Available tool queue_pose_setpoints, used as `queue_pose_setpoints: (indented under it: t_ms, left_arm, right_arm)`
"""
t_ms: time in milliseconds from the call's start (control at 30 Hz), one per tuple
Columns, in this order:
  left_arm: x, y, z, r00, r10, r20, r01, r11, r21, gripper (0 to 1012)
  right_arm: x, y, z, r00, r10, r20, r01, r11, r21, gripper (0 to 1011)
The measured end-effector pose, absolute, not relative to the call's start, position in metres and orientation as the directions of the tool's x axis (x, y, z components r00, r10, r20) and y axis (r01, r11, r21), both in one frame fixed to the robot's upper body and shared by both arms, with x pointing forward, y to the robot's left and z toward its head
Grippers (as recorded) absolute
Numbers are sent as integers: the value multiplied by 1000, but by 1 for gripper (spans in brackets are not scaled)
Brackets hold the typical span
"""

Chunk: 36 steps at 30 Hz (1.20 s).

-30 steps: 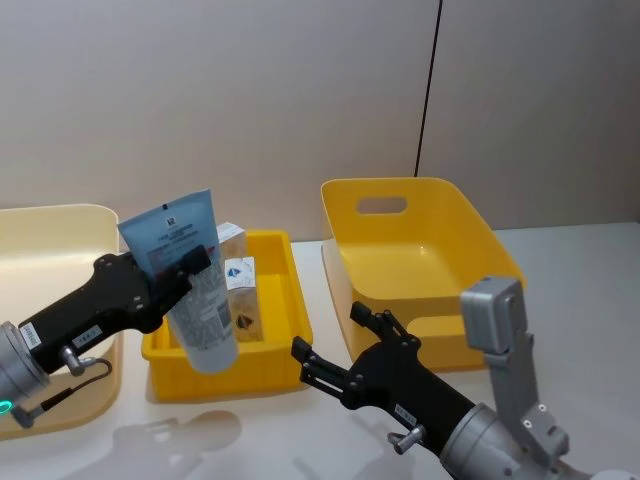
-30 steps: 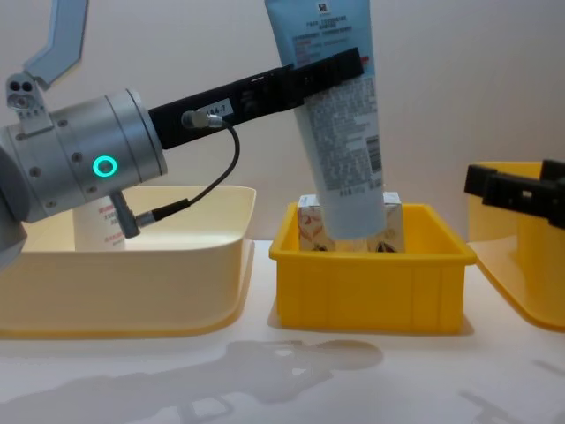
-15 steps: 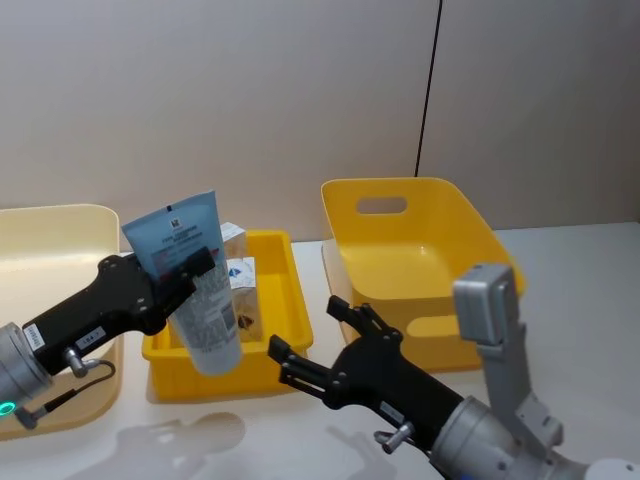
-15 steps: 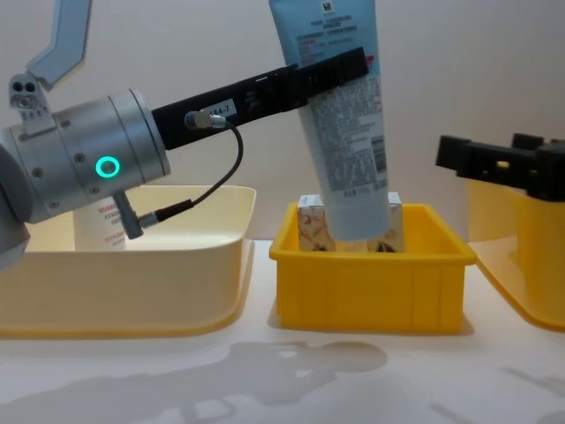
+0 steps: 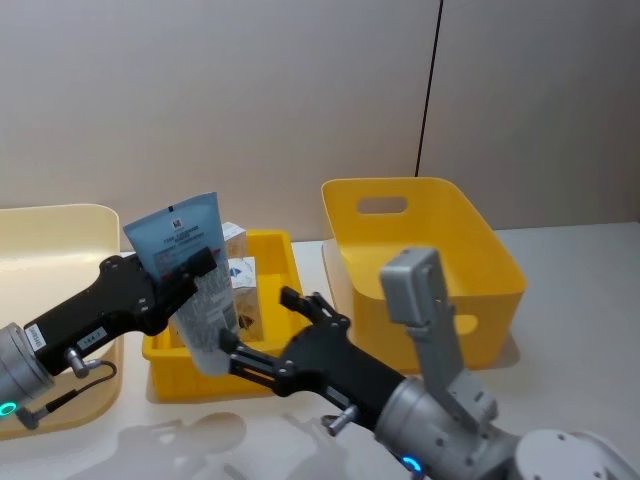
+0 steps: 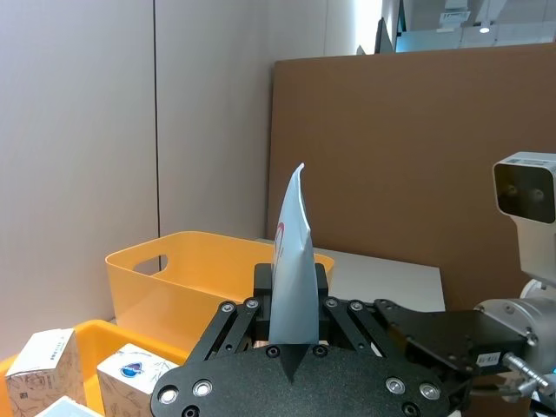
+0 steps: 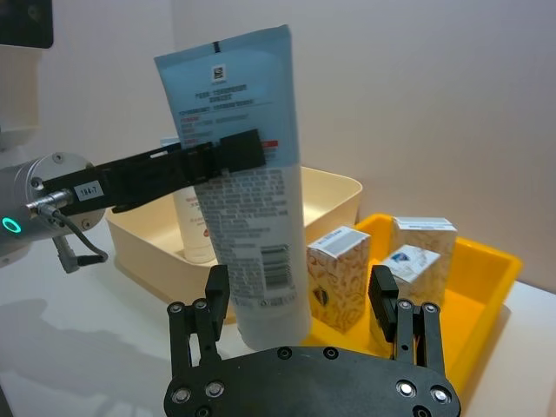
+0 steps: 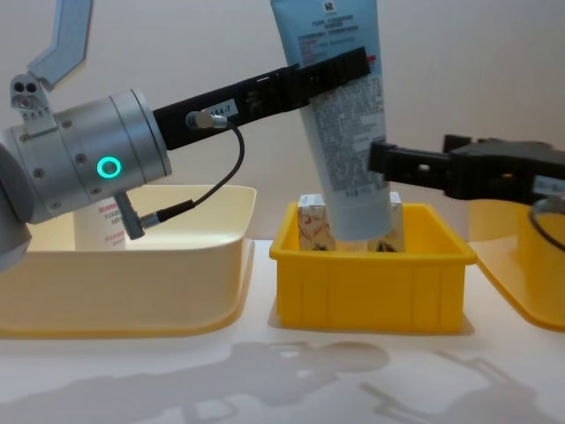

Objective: Bimanual collaborative sorting of washing and personal care products

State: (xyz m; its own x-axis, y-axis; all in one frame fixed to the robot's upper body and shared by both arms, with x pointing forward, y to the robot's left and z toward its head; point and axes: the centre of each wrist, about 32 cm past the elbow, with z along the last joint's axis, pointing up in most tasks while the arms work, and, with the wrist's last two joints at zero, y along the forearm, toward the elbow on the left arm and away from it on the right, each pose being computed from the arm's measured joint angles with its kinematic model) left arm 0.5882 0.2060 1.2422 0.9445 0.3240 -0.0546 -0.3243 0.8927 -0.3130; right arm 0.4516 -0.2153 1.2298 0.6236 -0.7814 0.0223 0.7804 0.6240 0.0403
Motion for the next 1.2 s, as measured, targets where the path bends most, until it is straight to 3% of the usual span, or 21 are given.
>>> queue_pose_setpoints:
  t_ms: [633,867,1033,1200]
  left_arm:
    - [588,206,1242,945,323,-55,-324,893,-313,239]
    - [588,206,1242,945,324,-54,-324,893,-313,239]
    - [588,206,1242,944,324,-54,-324,893,-313,239]
    - [588,206,1242,944,324,-54,-324,893,-313,239]
  right_arm:
    - [490,-181,1228,687,-724,55,725,689,22,1001]
    - [496,-175,1229,695,-716,63,717,697,20,855]
    - [499,-172,1228,699,-712,67,713,701,17,694]
    - [500,-170,1229,702,-709,69,710,704,17,645]
